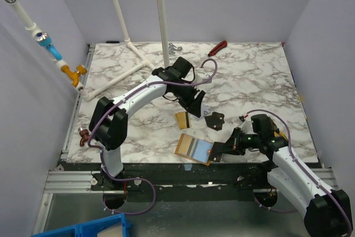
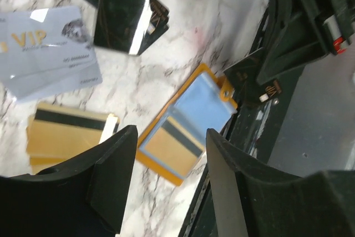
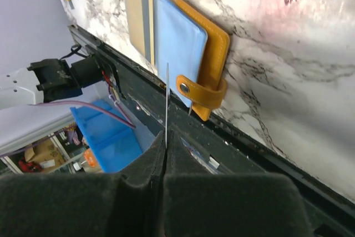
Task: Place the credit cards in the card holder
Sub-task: Turn over the card slot in the card holder.
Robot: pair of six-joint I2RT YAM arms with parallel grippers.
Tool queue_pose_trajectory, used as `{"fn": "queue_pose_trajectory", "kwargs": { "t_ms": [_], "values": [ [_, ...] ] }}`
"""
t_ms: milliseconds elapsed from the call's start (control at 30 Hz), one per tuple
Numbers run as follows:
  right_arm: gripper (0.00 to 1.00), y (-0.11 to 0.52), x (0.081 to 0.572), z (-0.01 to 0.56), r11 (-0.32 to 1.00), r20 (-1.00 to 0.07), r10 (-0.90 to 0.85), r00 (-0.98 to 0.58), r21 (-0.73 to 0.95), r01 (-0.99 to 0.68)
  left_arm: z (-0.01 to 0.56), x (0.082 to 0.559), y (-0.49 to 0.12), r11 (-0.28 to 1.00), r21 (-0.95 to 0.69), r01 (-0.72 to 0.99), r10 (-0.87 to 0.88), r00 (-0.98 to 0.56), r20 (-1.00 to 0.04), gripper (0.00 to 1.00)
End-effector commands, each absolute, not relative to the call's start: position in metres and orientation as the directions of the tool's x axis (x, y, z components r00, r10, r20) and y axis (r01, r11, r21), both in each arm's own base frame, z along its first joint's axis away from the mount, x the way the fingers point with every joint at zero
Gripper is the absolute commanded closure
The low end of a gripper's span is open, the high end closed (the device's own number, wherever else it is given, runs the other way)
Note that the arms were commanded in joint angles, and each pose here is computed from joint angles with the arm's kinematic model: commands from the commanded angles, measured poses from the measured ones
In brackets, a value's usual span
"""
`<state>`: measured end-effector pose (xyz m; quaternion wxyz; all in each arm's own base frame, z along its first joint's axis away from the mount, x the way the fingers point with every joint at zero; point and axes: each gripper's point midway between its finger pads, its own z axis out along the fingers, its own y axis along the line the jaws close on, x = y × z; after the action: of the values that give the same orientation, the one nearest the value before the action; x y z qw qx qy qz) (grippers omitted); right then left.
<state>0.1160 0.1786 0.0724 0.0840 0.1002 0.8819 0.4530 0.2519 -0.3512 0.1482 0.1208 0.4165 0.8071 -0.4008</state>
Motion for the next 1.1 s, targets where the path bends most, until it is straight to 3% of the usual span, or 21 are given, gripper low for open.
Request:
{"fn": "queue_pose_trajectory", "kwargs": {
  "t_ms": [0, 233, 300, 400, 1067],
  "values": [
    [0.99, 0.173, 0.098, 0.066, 0.605, -0.006, 0.238, -0.971, 0.783, 0.143, 0.133, 0.246, -0.312, 0.383, -0.441, 0.812, 0.65, -0.575, -0.497, 0.45],
    [0.99, 0.182, 0.093, 0.064, 0.611, 0.006, 0.196, -0.981, 0.782, 0.126, 0.119, 0.236, -0.295, 0.395, -0.418, 0.818, 0.687, -0.565, -0.457, 0.43],
    [0.99, 0.187, 0.09, 0.062, 0.619, 0.01, 0.177, -0.984, 0.776, 0.119, 0.112, 0.235, -0.291, 0.398, -0.405, 0.823, 0.695, -0.559, -0.452, 0.37],
    [0.99, 0.191, 0.089, 0.059, 0.637, 0.005, 0.158, -0.987, 0.763, 0.105, 0.102, 0.233, -0.286, 0.396, -0.388, 0.832, 0.709, -0.546, -0.446, 0.37],
    [0.99, 0.199, 0.081, 0.041, 0.686, 0.044, 0.083, -0.996, 0.722, 0.089, 0.05, 0.222, -0.277, 0.374, -0.225, 0.9, 0.805, -0.435, -0.404, 0.44]
  ]
}}
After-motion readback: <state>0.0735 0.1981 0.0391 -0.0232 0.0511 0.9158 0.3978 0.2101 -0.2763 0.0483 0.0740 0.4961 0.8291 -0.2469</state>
